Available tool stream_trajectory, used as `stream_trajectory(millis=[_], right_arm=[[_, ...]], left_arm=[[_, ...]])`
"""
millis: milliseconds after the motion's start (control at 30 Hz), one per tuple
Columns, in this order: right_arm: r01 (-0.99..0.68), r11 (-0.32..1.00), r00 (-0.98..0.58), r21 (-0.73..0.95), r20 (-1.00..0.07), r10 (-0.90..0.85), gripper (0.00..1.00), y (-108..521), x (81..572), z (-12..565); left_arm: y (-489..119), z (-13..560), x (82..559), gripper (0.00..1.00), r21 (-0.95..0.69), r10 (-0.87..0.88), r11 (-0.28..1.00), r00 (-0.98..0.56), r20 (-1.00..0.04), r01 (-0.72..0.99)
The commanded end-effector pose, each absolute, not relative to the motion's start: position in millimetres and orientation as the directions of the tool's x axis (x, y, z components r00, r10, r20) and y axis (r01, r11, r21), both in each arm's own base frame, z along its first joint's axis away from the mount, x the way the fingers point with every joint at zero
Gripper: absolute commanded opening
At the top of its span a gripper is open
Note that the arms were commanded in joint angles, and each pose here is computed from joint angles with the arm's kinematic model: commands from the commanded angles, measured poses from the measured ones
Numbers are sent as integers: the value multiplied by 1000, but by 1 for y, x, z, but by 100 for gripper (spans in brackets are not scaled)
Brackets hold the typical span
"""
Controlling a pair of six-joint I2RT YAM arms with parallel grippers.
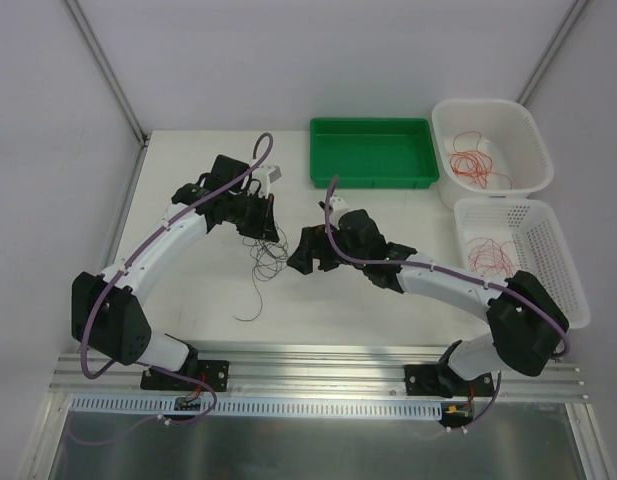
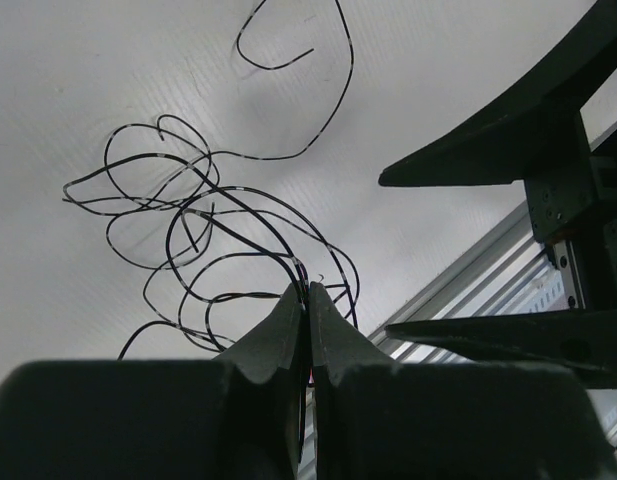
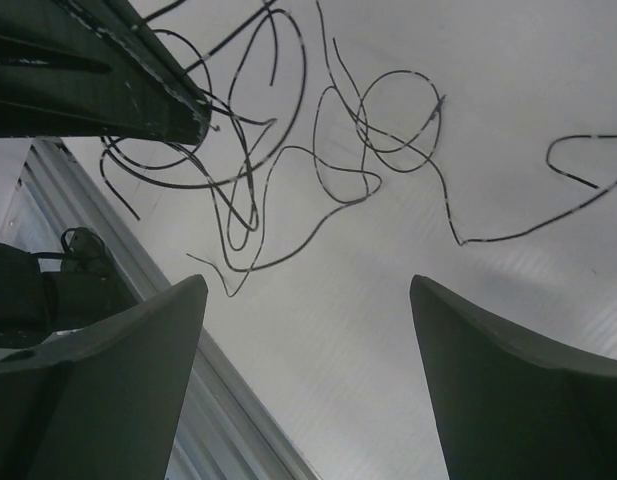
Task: Untangle the cables
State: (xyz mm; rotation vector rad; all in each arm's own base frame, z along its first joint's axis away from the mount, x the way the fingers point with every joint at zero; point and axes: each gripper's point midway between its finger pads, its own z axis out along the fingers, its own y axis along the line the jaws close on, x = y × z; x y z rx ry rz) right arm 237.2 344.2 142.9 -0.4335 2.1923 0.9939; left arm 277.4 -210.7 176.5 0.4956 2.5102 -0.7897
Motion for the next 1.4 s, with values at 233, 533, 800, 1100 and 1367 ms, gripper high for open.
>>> stream_trajectory(millis=[233, 533, 800, 1100, 1367], right_arm=[[-579, 536, -711, 614, -702, 36, 86, 401, 238, 170], [-448, 589, -779, 673, -617, 112, 61, 409, 248, 141], [-444, 590, -771, 675, -623, 133, 5, 407, 251, 141], [-440, 739, -706, 510, -705, 65, 1, 344, 241, 146], [-459, 841, -626, 288, -776, -76, 1, 273, 225, 175]], left_arm=[[-215, 189, 277, 0, -442, 194, 747, -798, -571, 498], [-208, 184, 282, 0, -412, 180, 782, -803, -568, 467], [-194, 179, 294, 0, -370, 146, 833, -808, -570, 412], [-109, 171, 330, 6, -268, -114, 962, -813, -571, 53], [-71, 164, 337, 24, -188, -173, 979, -801, -573, -77]])
